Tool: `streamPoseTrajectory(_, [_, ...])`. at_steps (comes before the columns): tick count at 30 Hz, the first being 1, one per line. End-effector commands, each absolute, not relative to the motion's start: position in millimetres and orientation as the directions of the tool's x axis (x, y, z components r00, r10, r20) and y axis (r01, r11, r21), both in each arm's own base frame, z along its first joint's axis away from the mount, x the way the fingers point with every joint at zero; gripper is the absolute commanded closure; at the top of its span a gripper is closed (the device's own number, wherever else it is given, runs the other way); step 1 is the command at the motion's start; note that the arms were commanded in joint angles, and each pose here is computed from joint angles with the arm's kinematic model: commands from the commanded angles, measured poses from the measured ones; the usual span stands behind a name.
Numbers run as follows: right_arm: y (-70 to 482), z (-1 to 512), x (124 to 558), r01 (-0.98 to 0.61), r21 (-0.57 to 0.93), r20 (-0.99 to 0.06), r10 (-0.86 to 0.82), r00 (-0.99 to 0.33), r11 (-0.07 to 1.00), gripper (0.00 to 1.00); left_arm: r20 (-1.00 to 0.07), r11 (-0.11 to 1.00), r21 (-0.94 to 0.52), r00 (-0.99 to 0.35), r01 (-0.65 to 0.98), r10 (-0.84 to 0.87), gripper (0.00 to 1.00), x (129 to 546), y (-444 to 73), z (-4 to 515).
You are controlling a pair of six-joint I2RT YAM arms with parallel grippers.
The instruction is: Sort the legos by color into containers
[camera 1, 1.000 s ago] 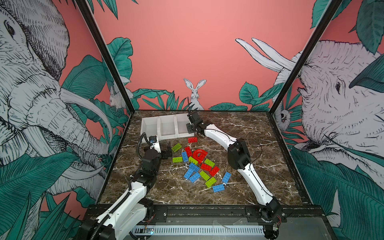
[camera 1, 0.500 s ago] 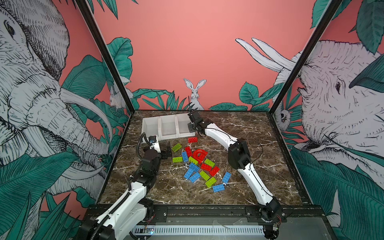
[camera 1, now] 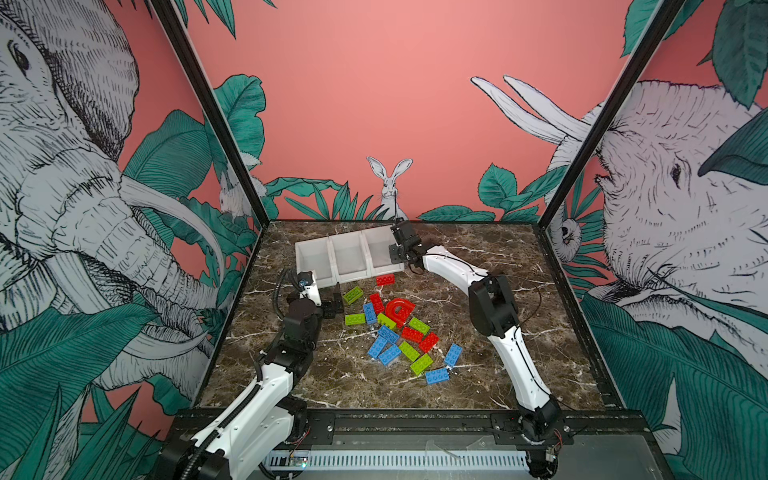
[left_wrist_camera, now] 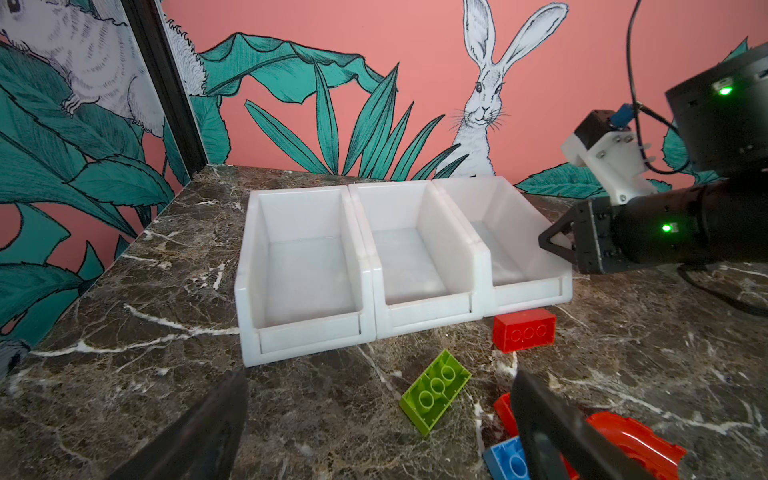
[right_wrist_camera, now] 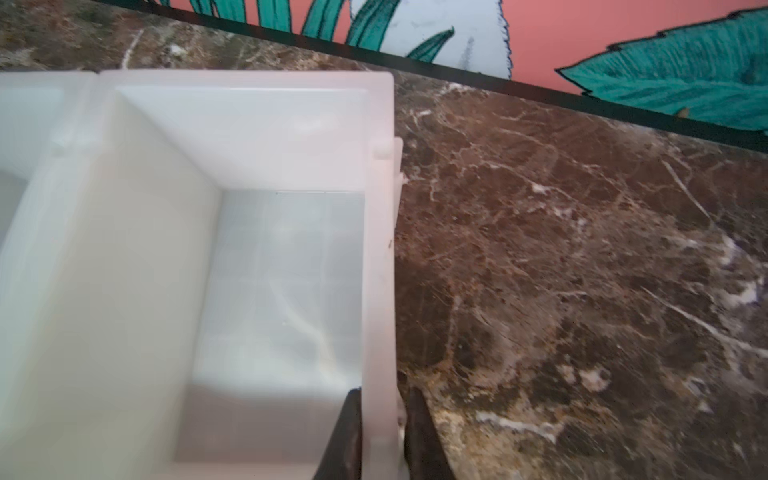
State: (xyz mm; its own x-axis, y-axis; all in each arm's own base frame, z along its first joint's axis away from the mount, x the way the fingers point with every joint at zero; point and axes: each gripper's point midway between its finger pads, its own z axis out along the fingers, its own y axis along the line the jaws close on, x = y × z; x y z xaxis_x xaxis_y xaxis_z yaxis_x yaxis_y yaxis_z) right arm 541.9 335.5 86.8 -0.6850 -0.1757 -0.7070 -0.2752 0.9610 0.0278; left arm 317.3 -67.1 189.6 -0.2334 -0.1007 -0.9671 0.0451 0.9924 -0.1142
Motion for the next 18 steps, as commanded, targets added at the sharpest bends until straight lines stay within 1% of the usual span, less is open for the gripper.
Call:
streamPoseTrajectory(1, [292.3,105.2,552.5,-0.184,0.038,-0.729,-0.099,-0.678,0.982,0.99,-0.965,0.993,-0.113,-0.242,0.033,-0.102,0.01,314.1,-63.6,185.1])
streamPoseTrajectory(9, [218.2,105.1,539.1,-0.087,0.038,-0.724,-0.032,-0.689,0.995,0.99,-0.966,0.993,-0.115,-0.238,0.032,-0.104,0.01,313.3,-63.2,185.9])
streamPoseTrajectory(18, [148.5,90.5,506.4,-0.030,0.011,-0.680,-0.015,-0.733,0.999,1.00,-0.965,0.993,-0.118,-0.239,0.030,-0.107,0.01,313.1,-62.9,185.2])
